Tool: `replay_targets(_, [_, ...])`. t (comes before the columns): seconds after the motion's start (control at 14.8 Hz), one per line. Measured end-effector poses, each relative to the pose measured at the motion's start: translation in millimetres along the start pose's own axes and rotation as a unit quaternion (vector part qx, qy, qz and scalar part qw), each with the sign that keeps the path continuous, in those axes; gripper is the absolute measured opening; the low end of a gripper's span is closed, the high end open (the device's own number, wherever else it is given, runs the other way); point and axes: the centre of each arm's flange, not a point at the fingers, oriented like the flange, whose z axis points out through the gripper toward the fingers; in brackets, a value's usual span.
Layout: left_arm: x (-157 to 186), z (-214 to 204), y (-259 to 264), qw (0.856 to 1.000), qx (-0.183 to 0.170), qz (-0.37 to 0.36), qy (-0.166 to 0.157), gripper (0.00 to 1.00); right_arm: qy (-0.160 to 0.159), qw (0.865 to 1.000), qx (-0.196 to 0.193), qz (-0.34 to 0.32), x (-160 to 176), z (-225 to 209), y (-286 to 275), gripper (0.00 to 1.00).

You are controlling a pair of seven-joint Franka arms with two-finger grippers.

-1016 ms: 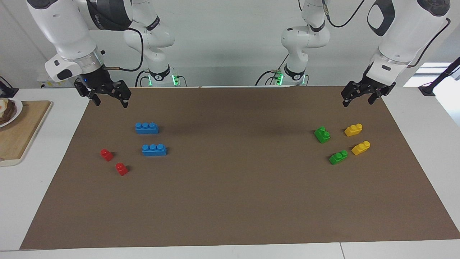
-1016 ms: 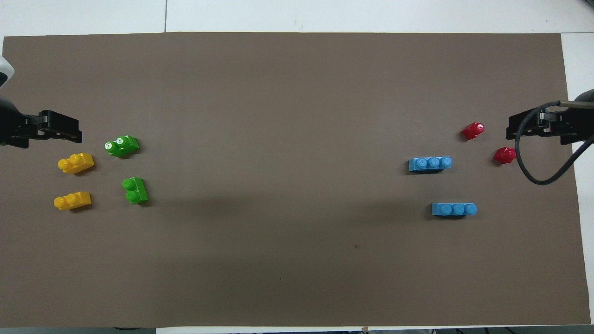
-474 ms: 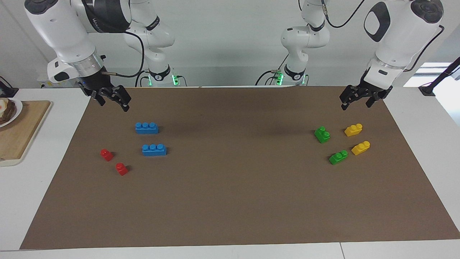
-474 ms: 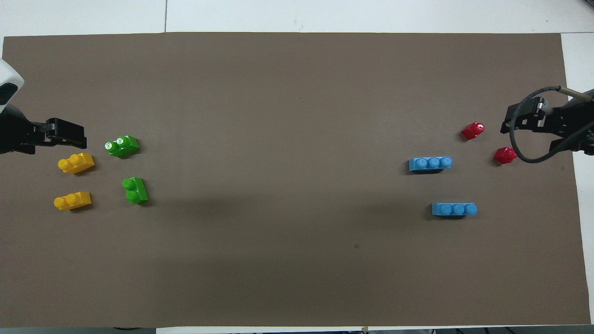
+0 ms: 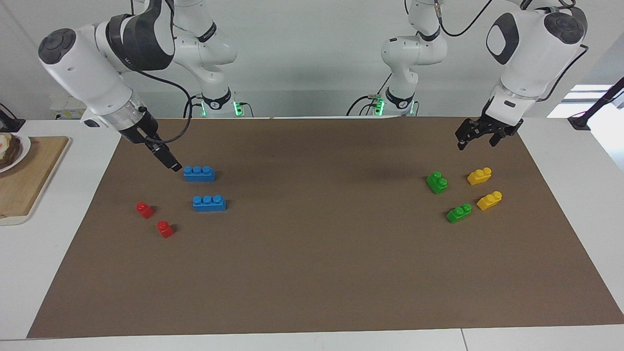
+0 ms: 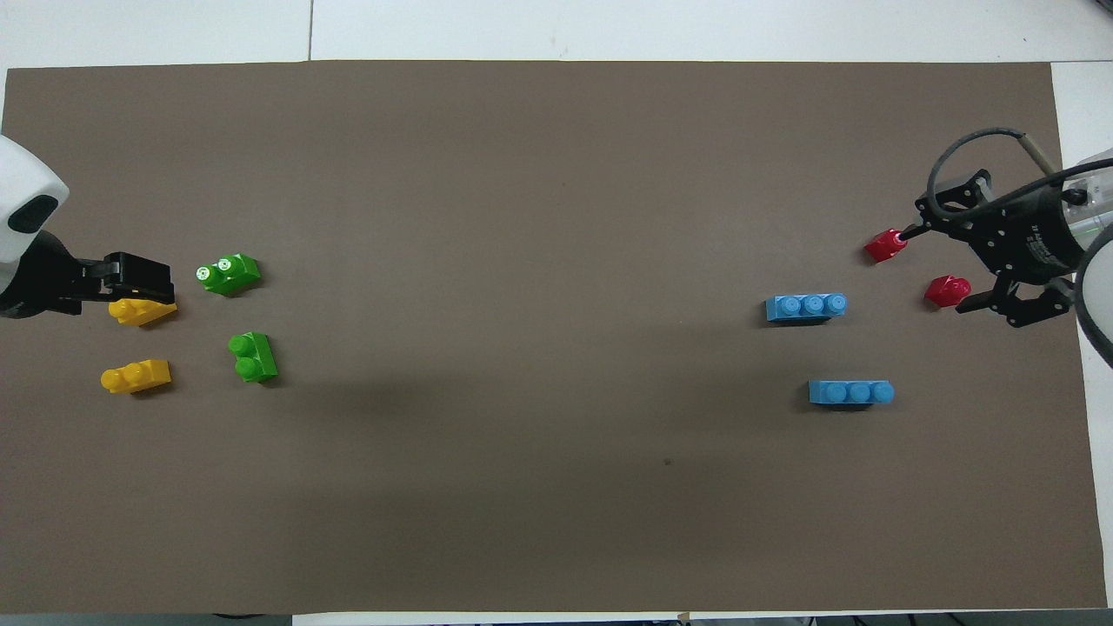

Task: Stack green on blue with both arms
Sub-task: 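Reach the left gripper to the green brick while the right gripper reaches the blue brick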

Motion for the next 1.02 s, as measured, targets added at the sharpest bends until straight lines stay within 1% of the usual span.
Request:
replay_targets(0.14, [-2.4, 11.7, 0.0, 1.000, 0.000, 0.000, 0.002, 1.00, -0.013, 0.998, 0.004, 0.060, 14.4, 24.6, -5.6, 1.00])
replay_targets(0.34, [-6.4, 33.8, -0.4, 1.000, 0.000, 0.000, 0.003, 1.00, -0.024, 0.995, 0.018, 0.100, 29.3, 64.2, -6.8, 1.00])
replay_targets(0.54, [-9.9, 61.0, -3.0, 1.000, 0.000, -0.002, -0.003, 1.00, -0.039, 0.988, 0.036, 0.143, 33.0, 86.8, -4.0, 1.00])
replay_targets(0.81, [-19.3, 102.1, -2.1, 1.000, 0.001, -0.015, -0.017, 1.00, -0.042, 0.985, 0.039, 0.164, 38.2, 109.4, 0.5, 1.00])
replay_targets(1.02, [-23.2, 125.8, 0.1, 1.000, 0.000, -0.021, -0.005, 1.00, -0.040, 0.984, 0.034, 0.173, 43.2, 131.1, 7.4, 1.00])
